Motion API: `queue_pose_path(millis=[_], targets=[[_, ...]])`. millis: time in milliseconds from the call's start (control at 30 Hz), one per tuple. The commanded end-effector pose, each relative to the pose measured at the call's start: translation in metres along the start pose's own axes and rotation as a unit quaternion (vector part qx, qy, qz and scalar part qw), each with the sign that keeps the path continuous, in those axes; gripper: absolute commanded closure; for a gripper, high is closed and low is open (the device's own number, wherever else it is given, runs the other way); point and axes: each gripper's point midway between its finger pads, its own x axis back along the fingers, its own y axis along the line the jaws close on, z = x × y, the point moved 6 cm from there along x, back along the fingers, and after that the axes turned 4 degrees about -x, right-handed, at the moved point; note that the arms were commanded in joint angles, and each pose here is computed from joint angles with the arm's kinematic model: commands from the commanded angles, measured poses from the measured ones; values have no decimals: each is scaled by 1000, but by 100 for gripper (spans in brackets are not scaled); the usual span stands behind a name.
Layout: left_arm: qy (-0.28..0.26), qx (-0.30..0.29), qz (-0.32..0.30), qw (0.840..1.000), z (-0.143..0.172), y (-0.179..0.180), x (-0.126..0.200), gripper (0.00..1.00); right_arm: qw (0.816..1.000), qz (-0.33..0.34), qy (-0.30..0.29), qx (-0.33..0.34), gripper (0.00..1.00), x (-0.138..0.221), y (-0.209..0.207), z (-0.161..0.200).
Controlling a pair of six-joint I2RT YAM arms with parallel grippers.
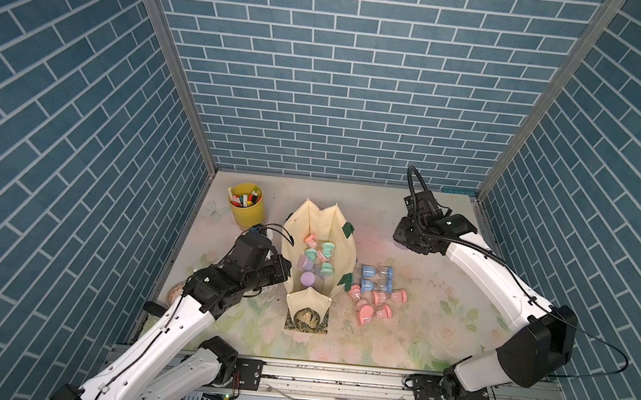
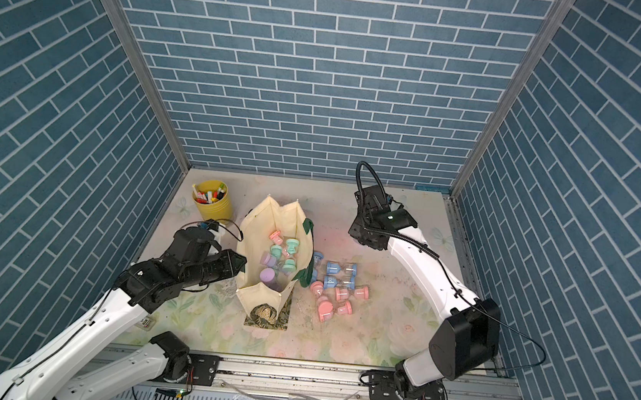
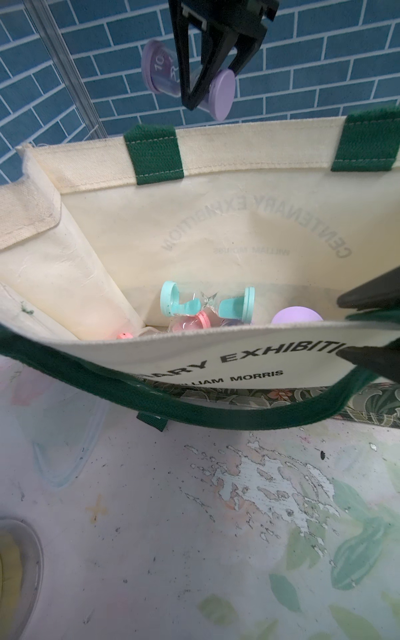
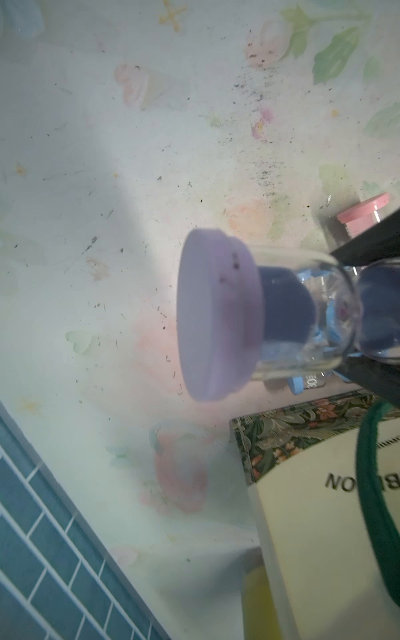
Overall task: Put the hourglass into the canvas bag
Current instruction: Pick up the hourglass from the center of the board, then place the hourglass in the canvas bag.
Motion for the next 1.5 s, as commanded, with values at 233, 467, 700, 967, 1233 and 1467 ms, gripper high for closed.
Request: queue_pose_path(millis=[233, 467, 700, 967, 1233, 1467], targets=[[-7, 14, 12, 1000, -6, -6, 12, 80, 984, -117, -24, 129, 100, 75, 67, 41], [-11, 13, 13, 1000, -6, -6, 17, 81, 971, -161, -16, 176, 100, 94, 100, 64], [-13, 13, 17, 1000, -7, -8, 18, 88, 961, -189, -4, 200, 100, 103, 128, 79], [-11, 10, 30, 999, -10, -13, 17, 94, 961, -175, 32, 210, 100, 82, 158, 97], [-2, 12, 30, 999, -8, -13, 12, 98, 965, -144, 67, 209, 100, 52, 171, 111], [-9, 14, 21, 1000, -12, -14, 20, 98, 959, -159, 103, 211, 100, 52, 178, 116]])
